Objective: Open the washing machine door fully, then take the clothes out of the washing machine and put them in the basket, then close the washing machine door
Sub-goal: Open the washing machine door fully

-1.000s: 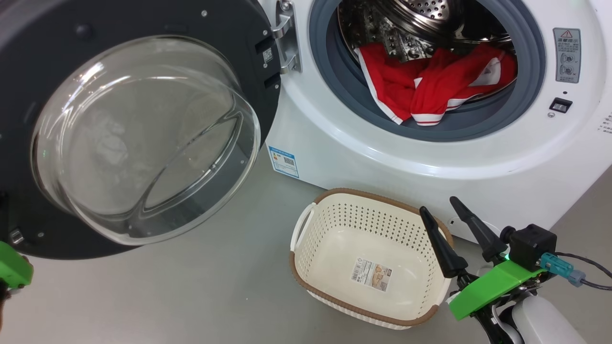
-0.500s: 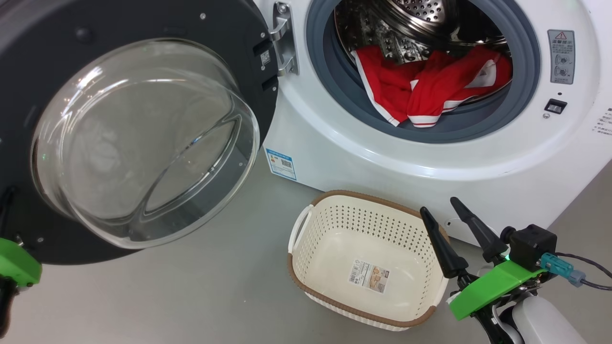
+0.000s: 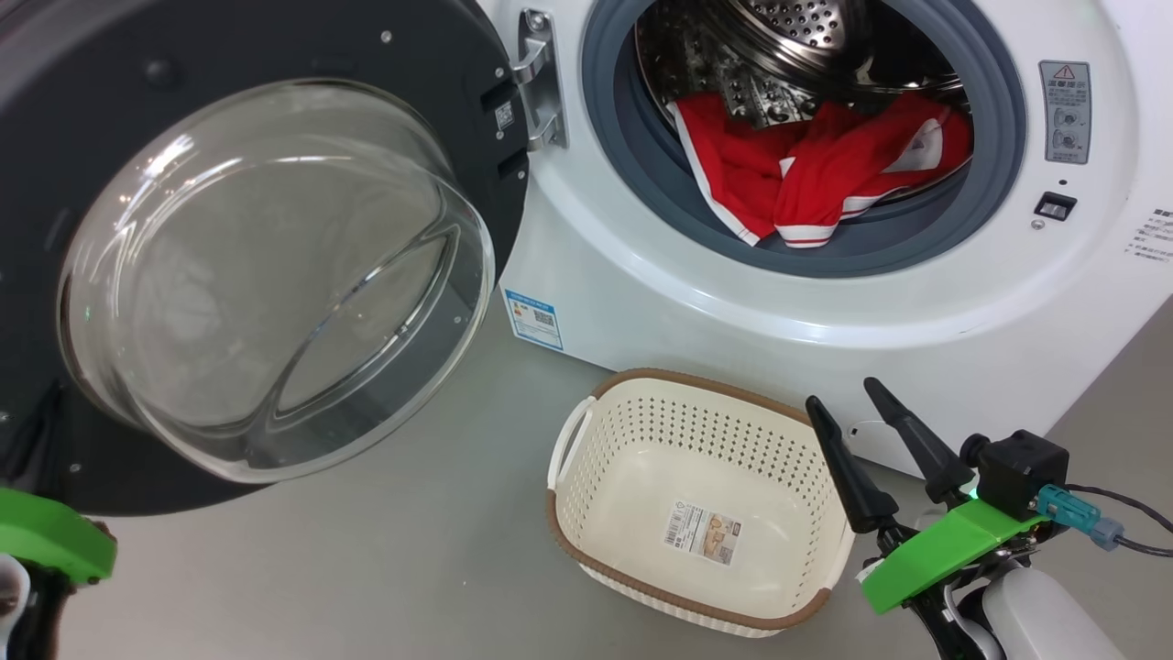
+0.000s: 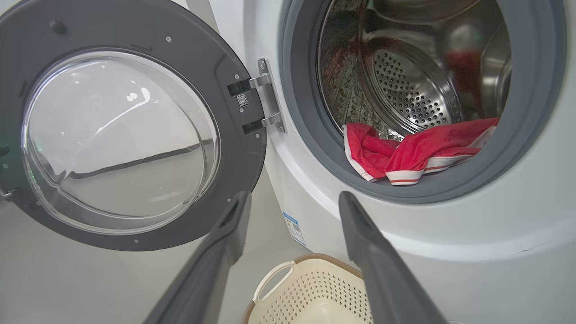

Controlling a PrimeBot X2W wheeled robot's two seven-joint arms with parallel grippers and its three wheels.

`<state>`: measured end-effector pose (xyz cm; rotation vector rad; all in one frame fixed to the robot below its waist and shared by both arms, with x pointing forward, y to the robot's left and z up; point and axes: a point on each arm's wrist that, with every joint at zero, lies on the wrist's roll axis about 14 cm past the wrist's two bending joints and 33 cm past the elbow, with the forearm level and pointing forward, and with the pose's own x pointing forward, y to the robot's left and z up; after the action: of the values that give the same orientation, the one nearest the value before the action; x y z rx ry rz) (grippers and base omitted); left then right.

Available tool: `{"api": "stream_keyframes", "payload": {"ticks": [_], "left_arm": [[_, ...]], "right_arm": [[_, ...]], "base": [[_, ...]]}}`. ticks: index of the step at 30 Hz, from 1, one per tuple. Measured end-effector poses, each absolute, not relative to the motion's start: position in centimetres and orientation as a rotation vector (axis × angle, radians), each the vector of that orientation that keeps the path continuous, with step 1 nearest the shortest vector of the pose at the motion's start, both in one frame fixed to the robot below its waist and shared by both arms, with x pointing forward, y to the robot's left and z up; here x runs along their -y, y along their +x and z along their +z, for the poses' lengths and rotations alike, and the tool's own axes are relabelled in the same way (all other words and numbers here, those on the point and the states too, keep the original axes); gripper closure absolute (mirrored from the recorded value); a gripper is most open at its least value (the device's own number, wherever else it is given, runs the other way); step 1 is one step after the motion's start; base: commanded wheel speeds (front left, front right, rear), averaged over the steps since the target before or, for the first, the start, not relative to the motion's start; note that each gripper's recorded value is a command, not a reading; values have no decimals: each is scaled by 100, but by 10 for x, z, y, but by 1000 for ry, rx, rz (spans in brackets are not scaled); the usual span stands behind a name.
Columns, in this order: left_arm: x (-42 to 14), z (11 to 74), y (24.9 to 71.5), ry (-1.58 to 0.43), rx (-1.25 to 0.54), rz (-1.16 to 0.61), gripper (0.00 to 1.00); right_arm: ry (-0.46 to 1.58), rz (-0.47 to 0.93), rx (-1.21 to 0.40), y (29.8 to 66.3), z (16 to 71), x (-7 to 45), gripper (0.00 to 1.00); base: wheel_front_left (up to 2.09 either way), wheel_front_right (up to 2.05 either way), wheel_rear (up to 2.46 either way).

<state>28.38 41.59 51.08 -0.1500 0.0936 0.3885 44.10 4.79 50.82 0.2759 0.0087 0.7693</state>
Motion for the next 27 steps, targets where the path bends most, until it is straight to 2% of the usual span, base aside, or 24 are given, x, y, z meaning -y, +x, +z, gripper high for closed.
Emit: {"api": "stream_keyframes", "payload": {"ticks": [1,3,4,7,8,10,11,27], "left_arm": [[-413,511,284,-157,-87,386,99],[-407,511,284,-166,-77,379,84],[-404,511,283,-170,-71,377,80],[-396,515,283,-181,-45,373,59],[-393,517,283,-183,-33,369,47],[-386,521,284,-191,-15,360,7],[-383,523,284,-191,-8,355,0],[-321,575,296,-154,158,218,0]], "right_arm": [[276,767,-8,441,509,-47,0],[275,763,-5,441,509,-45,0],[274,761,-4,441,510,-44,0],[272,752,2,441,512,-40,0],[271,748,4,441,512,-39,0],[270,742,7,441,514,-36,0],[269,739,9,441,514,-35,0],[249,677,43,438,526,-8,0]], "base": [[0,0,0],[0,0,0],[0,0,0],[0,0,0],[0,0,0],[0,0,0],[0,0,0],[0,0,0]]}}
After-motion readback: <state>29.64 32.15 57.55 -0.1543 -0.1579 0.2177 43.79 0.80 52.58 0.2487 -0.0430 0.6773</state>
